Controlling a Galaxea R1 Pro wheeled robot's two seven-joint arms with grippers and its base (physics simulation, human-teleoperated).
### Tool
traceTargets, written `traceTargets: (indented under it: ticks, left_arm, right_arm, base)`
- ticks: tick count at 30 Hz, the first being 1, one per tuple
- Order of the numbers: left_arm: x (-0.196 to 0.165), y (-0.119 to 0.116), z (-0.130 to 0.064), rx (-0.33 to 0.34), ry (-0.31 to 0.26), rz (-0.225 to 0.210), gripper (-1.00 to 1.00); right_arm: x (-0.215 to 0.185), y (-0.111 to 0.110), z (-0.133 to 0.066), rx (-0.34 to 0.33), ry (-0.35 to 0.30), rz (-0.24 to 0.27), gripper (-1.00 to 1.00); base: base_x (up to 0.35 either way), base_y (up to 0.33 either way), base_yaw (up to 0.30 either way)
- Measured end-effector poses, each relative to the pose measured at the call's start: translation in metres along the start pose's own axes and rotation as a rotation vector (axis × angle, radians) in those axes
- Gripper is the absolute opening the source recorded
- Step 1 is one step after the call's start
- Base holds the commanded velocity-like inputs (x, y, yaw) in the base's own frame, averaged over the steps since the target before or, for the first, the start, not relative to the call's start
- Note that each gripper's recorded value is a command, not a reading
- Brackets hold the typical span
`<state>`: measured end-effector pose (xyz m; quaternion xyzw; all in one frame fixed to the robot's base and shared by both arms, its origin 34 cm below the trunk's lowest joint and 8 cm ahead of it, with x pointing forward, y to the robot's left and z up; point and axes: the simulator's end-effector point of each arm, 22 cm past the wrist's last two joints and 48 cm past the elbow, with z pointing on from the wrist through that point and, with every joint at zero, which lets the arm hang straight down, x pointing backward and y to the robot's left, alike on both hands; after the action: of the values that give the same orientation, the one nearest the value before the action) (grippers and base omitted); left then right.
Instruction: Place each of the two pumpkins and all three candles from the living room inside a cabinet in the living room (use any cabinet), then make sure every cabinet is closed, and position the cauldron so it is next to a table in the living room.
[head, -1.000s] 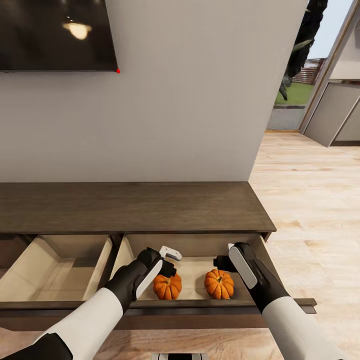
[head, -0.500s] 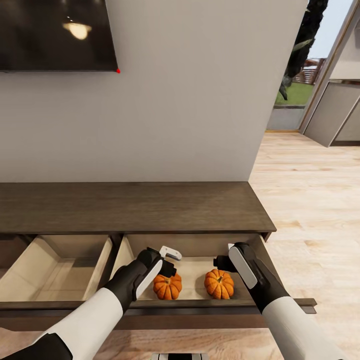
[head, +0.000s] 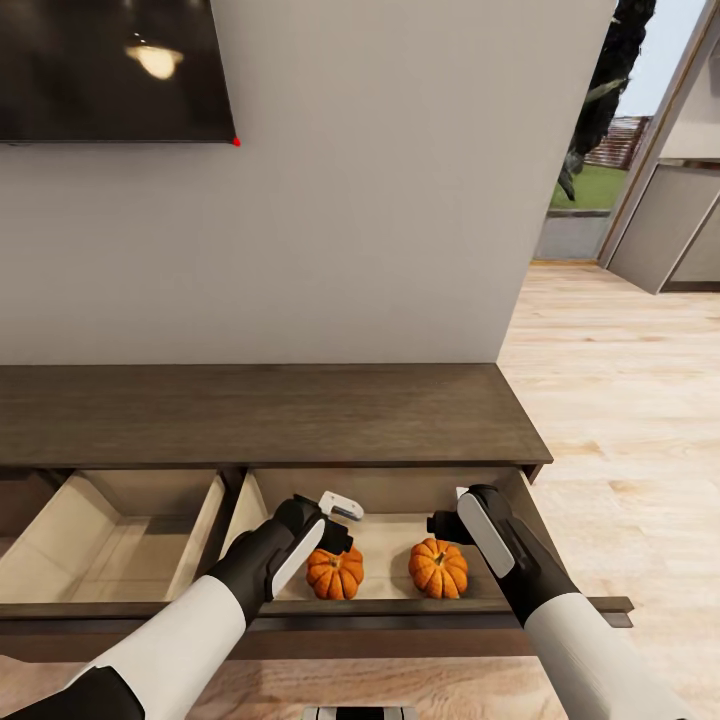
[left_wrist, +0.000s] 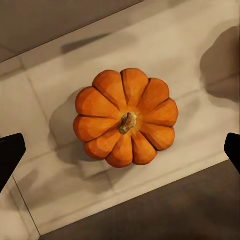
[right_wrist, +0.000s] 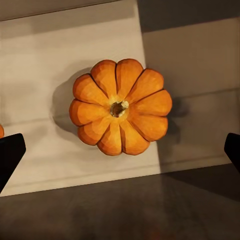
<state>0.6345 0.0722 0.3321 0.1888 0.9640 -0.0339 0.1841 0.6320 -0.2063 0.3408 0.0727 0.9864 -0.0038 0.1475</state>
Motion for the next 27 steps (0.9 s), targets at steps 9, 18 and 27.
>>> traceTargets:
  ticks: [9,18,27]
  left_arm:
    - [-0.006,0.002,-0.009,-0.007,-0.014,0.002,1.0]
    - [-0.015,0.003,-0.026,-0.02,-0.038,0.008,1.0]
    - [-0.023,0.005,-0.042,-0.032,-0.058,0.014,1.0]
  right_arm:
    - [-0.006,0.001,-0.01,-0.003,-0.02,0.001,1.0]
    - [-0.018,0.002,-0.029,-0.009,-0.056,0.002,1.0]
    - [-0.028,0.003,-0.049,-0.016,-0.09,0.003,1.0]
  base:
    - [0.0,0.0,0.0]
    - [0.0,0.0,0.0]
    - [0.0,0.0,0.0]
